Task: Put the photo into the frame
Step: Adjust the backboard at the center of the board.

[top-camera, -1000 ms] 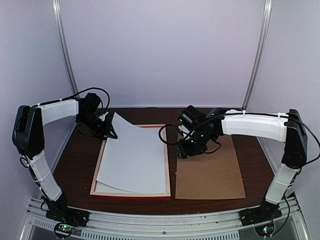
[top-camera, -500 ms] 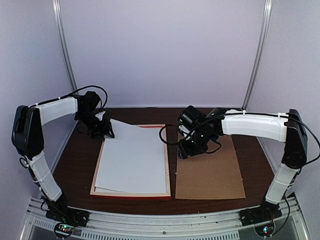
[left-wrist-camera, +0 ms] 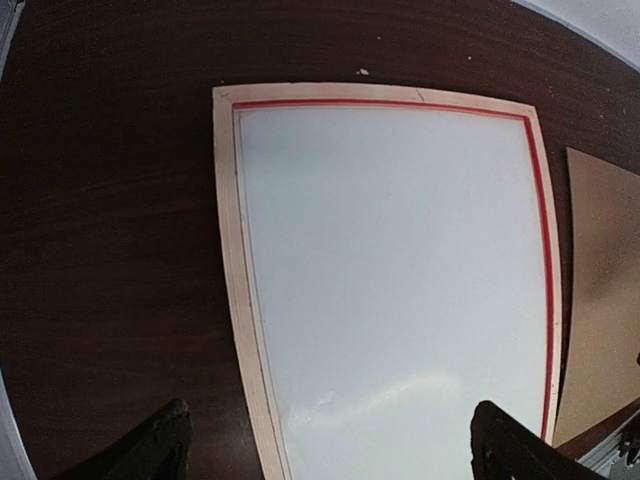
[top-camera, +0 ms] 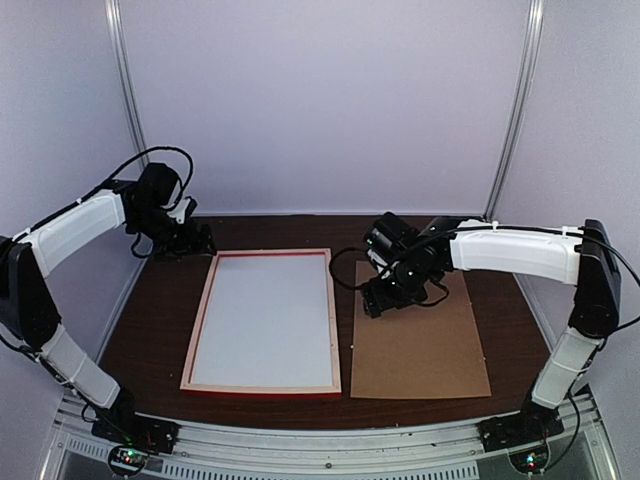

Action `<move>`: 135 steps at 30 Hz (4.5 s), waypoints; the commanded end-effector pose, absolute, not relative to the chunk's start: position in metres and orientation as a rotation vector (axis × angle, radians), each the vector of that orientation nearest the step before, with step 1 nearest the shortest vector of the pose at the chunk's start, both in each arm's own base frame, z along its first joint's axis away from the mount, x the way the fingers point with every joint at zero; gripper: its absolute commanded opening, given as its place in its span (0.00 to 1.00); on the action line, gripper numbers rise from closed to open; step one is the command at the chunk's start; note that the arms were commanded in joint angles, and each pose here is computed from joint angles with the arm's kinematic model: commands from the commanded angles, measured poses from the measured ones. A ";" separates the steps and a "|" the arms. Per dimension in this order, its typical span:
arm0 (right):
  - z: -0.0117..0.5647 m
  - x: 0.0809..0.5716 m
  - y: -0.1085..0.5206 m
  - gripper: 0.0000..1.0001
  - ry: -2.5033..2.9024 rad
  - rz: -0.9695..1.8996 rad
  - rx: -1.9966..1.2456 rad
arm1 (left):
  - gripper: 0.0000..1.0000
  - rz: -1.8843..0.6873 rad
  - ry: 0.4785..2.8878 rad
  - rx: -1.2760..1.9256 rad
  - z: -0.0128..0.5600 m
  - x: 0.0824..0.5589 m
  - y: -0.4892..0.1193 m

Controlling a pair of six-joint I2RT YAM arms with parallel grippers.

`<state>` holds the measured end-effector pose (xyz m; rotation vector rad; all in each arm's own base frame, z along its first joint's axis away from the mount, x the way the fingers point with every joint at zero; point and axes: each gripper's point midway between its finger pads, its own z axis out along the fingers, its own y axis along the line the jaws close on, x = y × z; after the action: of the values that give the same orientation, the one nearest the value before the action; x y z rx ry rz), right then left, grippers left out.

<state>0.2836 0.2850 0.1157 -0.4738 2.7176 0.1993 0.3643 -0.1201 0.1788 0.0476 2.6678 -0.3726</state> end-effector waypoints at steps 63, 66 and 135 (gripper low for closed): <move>0.029 0.311 0.045 0.84 2.742 0.437 0.508 | 0.95 -0.635 2.583 0.720 0.080 0.285 -0.495; 0.027 0.311 0.045 0.84 2.743 0.442 0.508 | 0.95 -0.579 2.610 0.700 0.065 0.290 -0.495; 0.238 0.281 0.170 0.41 2.281 1.410 0.090 | 0.93 -1.095 2.539 0.562 0.117 0.271 -0.531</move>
<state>0.2894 0.1483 0.2086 0.2012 2.3344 1.2944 0.2822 -0.5202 0.0904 0.5219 2.6120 -0.9856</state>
